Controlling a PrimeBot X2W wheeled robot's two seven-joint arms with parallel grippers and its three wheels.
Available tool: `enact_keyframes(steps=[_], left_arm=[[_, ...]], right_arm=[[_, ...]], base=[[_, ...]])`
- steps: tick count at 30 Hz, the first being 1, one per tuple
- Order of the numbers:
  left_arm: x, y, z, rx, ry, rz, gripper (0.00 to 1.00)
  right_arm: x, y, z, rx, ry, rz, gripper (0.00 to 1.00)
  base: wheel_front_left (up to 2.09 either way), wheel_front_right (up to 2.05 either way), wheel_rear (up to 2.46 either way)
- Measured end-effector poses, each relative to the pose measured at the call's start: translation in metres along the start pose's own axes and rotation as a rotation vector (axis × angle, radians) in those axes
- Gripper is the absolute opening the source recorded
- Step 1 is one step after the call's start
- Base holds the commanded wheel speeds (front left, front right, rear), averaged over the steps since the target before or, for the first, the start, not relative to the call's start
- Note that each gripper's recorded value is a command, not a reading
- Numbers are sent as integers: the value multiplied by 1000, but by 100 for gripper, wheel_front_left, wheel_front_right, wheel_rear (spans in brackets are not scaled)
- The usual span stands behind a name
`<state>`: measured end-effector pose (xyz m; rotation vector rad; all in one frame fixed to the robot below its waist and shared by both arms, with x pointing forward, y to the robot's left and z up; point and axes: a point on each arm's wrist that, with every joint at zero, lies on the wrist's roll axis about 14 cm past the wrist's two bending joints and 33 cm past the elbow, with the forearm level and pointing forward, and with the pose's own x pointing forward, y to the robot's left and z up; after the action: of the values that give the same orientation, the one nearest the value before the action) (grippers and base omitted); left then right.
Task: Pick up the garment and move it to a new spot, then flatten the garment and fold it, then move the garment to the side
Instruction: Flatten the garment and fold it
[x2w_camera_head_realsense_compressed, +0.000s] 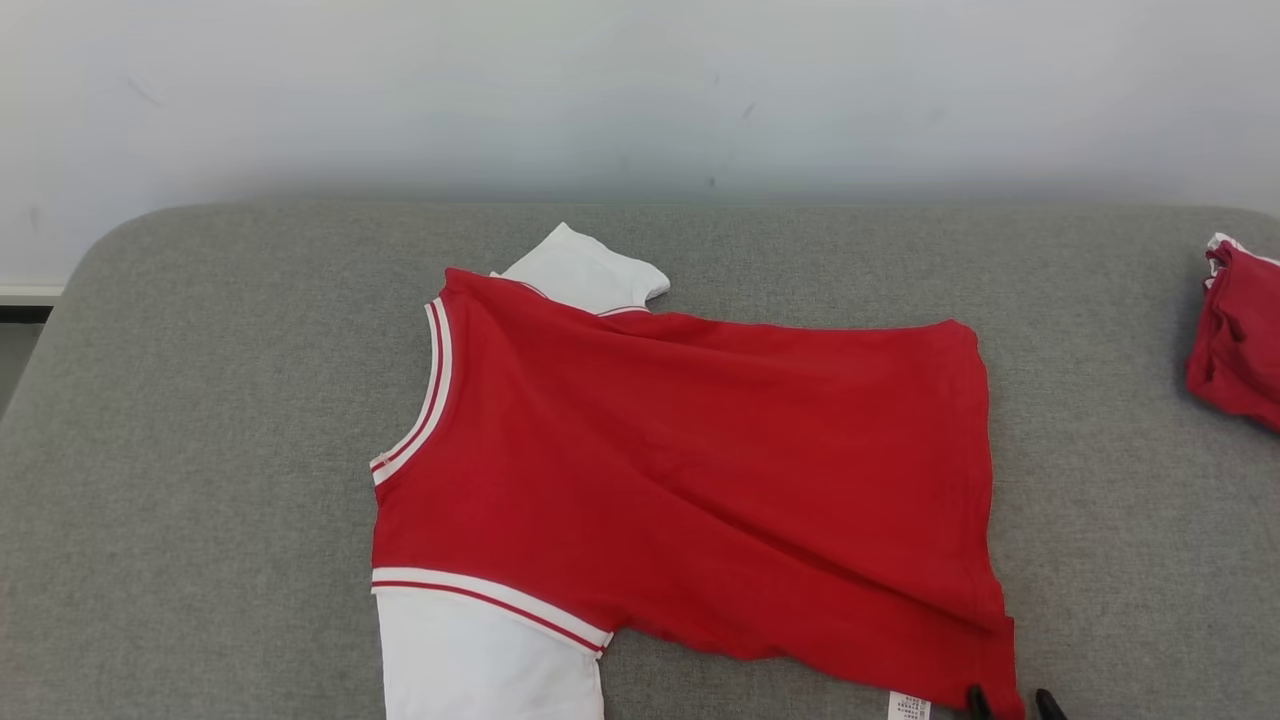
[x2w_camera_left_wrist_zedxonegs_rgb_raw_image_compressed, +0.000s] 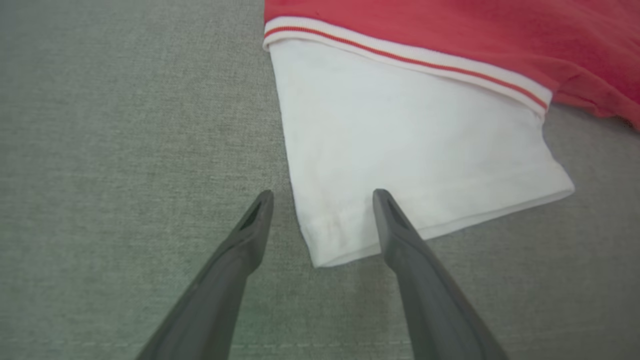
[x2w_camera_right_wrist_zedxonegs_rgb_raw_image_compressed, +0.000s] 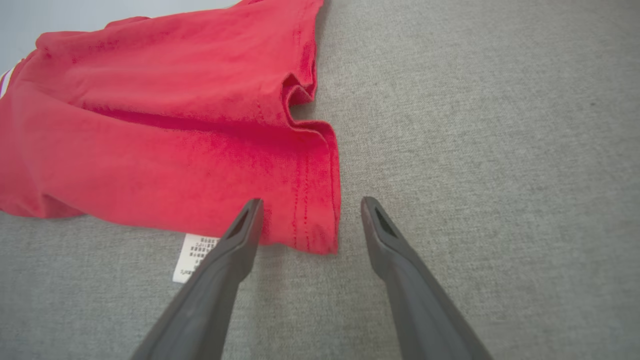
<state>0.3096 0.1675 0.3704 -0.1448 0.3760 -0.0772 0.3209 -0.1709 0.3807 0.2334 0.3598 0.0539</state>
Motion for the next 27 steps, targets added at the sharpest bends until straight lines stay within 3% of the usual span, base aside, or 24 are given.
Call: enact_keyframes(steps=[13,14,15,16,17,27], left_arm=[[5,-1,-12,-56,46,8,100],[6,-2,-14,-62,53,4,100],[7,-4,-15,-65,56,-3,58],[8,-6,-14,-74,54,-5,21],[10,-7,-13,-84,51,-8,0],[21,-24,32,-142,-87,-60,0]], right_arm=[[10,6,-16,6,51,16,100],[11,6,-17,7,53,17,96],[11,6,-17,10,55,17,46],[12,6,-17,9,53,19,7],[13,6,-16,11,52,20,0],[14,14,1,16,-11,48,0]], base=[[0,0,0],[0,0,0],[0,0,0],[0,0,0],[0,0,0],[0,0,0]])
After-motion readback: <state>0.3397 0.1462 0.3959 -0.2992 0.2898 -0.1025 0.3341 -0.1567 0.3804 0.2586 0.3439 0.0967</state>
